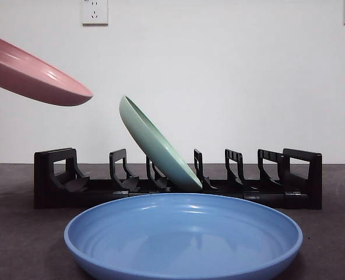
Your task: Place the plate
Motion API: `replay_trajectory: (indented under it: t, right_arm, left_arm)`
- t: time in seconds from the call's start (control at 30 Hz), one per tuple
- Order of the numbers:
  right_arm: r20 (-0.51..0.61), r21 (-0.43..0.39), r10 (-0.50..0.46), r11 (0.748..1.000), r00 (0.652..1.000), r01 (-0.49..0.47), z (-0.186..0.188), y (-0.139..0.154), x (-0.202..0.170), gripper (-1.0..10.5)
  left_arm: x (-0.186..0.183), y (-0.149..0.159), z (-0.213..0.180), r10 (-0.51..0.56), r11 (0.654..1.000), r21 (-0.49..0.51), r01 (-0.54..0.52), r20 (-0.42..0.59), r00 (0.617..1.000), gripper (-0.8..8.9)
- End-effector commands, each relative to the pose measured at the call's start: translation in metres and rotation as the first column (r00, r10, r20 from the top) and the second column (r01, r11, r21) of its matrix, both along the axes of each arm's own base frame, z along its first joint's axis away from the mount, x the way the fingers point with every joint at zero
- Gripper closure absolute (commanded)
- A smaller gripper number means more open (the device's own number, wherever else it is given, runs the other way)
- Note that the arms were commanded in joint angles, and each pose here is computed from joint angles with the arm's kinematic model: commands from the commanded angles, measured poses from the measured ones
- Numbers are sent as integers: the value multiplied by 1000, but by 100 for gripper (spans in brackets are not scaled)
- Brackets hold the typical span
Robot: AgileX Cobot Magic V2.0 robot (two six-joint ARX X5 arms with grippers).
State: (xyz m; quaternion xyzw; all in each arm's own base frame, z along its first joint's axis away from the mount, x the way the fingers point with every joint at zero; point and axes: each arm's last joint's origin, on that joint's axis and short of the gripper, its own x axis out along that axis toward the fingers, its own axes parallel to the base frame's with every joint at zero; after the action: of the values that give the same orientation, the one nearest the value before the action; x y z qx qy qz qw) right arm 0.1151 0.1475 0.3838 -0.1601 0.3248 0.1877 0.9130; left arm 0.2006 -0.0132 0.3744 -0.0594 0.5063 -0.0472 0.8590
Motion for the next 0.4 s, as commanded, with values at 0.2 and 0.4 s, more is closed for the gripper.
replay_trajectory:
  t: [0.2,0.4]
  right_arm:
    - [16,-8,-9,1000,1000,9,4,-1,5,723]
    - [20,-21,-5,1000,1000,5,4,-2,5,723]
  left_arm:
    - [-41,-2,-29,-9,990,-143,12,18,1000,798]
    - [-56,-10,-77,-18,954,-301,3,-47,999,799]
